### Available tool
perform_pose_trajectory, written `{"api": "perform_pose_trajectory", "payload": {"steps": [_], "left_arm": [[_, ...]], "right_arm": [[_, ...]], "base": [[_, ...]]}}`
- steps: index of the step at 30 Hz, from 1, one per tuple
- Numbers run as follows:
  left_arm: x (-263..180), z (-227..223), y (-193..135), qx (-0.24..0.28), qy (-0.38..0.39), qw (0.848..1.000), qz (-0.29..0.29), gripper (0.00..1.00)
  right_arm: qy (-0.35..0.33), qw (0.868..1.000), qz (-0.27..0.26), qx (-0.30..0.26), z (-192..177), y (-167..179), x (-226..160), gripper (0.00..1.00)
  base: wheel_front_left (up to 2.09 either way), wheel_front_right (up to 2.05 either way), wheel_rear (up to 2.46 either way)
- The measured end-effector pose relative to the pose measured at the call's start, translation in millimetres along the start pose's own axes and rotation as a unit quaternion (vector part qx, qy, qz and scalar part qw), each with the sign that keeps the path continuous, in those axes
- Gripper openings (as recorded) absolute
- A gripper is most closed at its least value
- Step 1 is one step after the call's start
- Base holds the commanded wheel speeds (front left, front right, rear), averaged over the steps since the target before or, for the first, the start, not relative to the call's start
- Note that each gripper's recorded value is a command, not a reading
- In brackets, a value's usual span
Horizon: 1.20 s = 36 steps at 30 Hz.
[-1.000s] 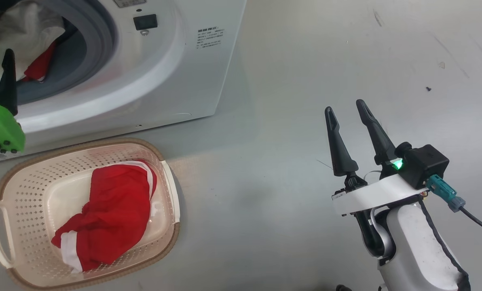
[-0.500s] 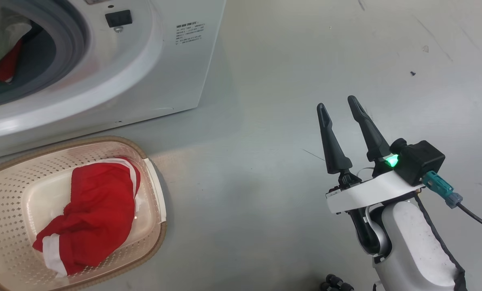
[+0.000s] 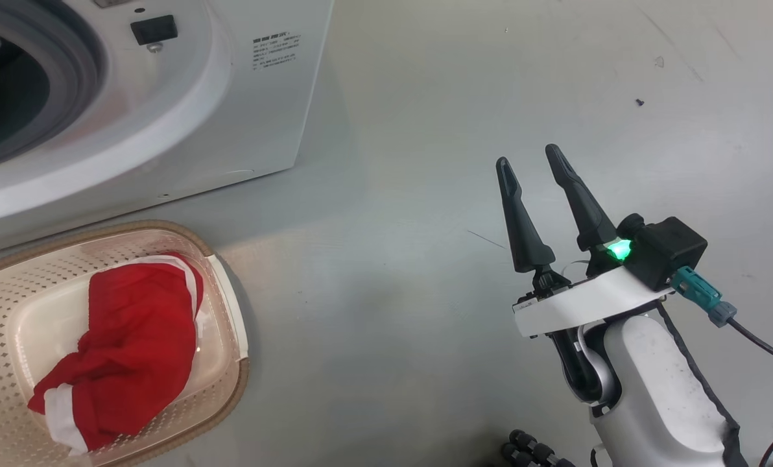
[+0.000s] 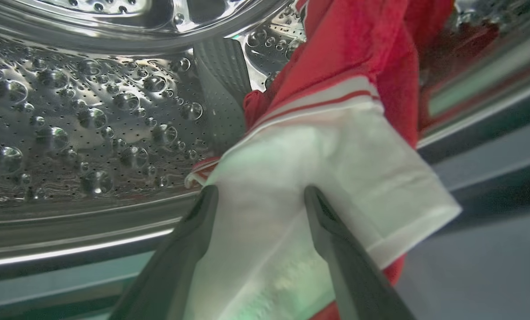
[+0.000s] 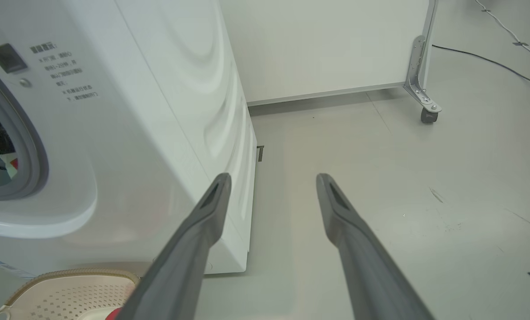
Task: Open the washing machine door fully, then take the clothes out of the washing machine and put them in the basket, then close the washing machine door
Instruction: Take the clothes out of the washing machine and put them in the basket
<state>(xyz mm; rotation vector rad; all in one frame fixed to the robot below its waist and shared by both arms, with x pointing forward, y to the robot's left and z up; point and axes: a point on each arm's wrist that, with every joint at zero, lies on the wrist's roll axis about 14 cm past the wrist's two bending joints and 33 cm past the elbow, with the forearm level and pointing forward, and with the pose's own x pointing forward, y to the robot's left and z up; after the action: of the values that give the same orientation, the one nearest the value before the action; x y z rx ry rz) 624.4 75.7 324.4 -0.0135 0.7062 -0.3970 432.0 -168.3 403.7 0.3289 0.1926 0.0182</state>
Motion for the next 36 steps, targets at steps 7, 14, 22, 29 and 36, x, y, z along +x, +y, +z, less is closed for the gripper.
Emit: {"api": "perform_pose_trajectory", "payload": {"steps": [7, 14, 22, 29, 36], "left_arm": [[10, 2, -4, 0.009, 0.014, 1.0, -0.002, 1.0], [16, 0, -2, 0.003, 0.024, 1.0, 0.001, 1.0], [19, -5, -11, -0.027, 0.042, 0.999, -0.012, 0.0], [16, -3, -8, -0.024, 0.037, 0.999, -0.009, 0.0], [11, 1, -16, -0.022, 0.019, 0.999, -0.014, 0.0]], "right_arm": [[-0.003, 1.0, -0.011, -0.006, 3, -6, 1, 1.0], [-0.001, 1.0, -0.015, -0.007, 1, -8, 1, 1.0], [-0.001, 1.0, -0.011, -0.006, 0, -6, 4, 1.0], [-0.003, 1.0, -0.005, -0.005, 1, -2, 5, 1.0], [-0.005, 1.0, -0.002, -0.008, 4, 0, 4, 1.0]], "base": [[0.0, 0.0, 0.0], [0.0, 0.0, 0.0], [0.0, 0.0, 0.0], [0.0, 0.0, 0.0], [0.0, 0.0, 0.0]]}}
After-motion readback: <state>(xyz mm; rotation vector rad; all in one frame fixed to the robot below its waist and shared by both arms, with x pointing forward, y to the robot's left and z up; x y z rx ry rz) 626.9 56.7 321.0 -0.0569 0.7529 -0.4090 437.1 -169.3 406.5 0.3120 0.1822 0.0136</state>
